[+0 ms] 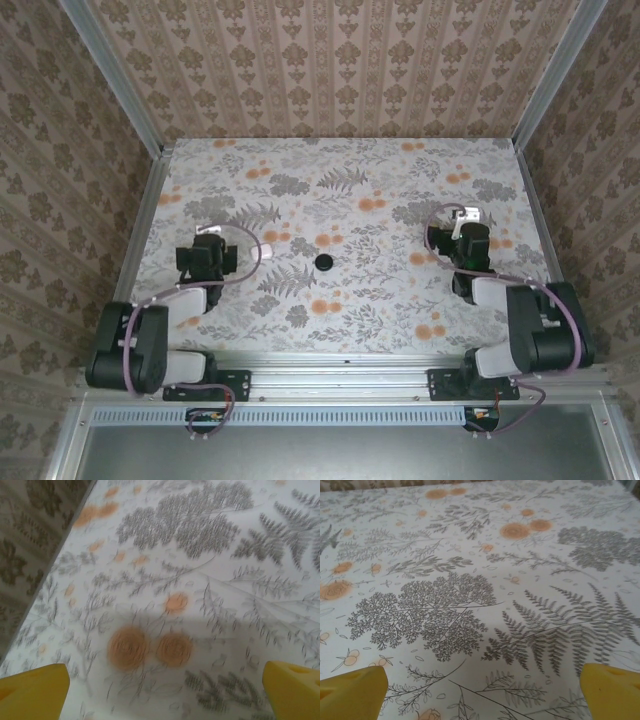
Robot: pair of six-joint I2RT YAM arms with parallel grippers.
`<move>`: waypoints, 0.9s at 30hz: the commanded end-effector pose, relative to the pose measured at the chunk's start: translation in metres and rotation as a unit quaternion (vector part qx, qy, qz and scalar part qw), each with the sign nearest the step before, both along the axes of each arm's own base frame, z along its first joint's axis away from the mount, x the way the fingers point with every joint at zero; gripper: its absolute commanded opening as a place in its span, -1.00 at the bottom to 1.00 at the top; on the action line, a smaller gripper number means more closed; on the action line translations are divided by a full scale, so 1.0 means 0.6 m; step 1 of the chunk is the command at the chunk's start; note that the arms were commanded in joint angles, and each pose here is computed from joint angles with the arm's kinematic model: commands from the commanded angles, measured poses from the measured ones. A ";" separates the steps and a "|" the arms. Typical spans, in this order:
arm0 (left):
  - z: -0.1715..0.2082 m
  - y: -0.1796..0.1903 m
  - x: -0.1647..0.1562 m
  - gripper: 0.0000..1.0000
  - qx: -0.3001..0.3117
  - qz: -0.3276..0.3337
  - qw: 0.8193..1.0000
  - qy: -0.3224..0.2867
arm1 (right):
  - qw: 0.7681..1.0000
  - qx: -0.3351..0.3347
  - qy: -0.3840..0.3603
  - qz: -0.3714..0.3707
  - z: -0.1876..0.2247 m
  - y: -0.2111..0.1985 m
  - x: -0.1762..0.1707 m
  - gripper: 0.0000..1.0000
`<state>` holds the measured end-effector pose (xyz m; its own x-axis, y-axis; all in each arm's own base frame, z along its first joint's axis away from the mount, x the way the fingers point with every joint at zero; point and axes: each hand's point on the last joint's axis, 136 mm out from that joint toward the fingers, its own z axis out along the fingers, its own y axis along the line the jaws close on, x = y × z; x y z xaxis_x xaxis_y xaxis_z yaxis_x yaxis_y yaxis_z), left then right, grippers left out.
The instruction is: Insert wireless bluetooth earbuds into charging case
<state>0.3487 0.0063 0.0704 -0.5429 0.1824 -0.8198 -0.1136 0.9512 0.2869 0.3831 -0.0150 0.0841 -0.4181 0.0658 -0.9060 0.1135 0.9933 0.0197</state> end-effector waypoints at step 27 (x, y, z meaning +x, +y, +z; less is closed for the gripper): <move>0.042 0.012 0.077 1.00 -0.068 -0.023 0.992 -0.107 | 0.998 0.009 -0.041 0.048 0.021 0.022 0.029 1.00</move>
